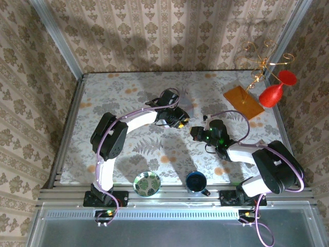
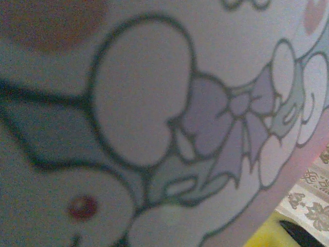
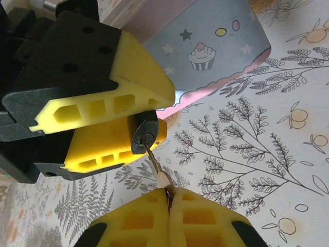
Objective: Unlock the padlock with the key
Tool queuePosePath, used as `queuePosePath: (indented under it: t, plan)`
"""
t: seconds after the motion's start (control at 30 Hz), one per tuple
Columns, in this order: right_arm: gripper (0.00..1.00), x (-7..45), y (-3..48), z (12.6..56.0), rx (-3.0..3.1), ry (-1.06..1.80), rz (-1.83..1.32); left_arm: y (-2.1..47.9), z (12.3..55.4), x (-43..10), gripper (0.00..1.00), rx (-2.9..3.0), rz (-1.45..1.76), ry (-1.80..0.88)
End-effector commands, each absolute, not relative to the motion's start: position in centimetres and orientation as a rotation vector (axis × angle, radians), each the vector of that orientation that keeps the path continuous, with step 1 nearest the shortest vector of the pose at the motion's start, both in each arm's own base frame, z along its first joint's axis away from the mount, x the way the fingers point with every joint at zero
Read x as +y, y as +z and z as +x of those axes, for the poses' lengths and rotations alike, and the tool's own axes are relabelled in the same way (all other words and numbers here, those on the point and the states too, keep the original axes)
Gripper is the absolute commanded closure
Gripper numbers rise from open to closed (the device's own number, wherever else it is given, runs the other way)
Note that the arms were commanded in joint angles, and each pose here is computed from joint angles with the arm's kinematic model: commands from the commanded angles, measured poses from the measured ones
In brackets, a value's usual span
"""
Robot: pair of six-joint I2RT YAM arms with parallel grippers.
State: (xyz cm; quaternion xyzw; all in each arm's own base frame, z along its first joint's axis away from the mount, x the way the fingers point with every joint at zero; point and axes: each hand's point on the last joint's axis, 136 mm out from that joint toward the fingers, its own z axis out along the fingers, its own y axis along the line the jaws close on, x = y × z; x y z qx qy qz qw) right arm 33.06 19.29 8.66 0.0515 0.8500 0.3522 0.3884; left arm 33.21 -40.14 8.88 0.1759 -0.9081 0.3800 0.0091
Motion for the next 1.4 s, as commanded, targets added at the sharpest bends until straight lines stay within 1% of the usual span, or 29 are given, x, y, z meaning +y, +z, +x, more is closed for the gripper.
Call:
queuePosePath:
  t: [0.0, 0.43, 0.67, 0.87, 1.1, 1.37]
  plan:
    - [1.00, 19.4, 9.5, 34.2, 2.114, 0.899, 0.157, 6.6, 30.6, -40.9, 1.00, -2.685, 0.561, 1.102]
    - [1.00, 19.9, 8.5, 34.6, 2.182, 0.900, 0.171, 6.5, 30.5, -40.9, 1.00, -2.690, 0.556, 1.093]
    - [1.00, 20.3, 8.9, 34.6, 2.216, 0.917, 0.143, 6.5, 30.1, -40.0, 1.00, -2.729, 0.554, 0.999]
    - [1.00, 20.0, 9.6, 34.7, 2.219, 1.015, 0.140, 7.1, 29.7, -39.6, 1.00, -2.759, 0.532, 0.937]
    - [1.00, 19.4, 9.1, 34.6, 2.238, 1.128, 0.155, 6.8, 29.1, -40.0, 1.00, -2.734, 0.543, 0.895]
    - [1.00, 18.7, 8.9, 34.4, 2.242, 1.095, 0.170, 6.9, 29.2, -40.1, 1.00, -2.731, 0.567, 0.879]
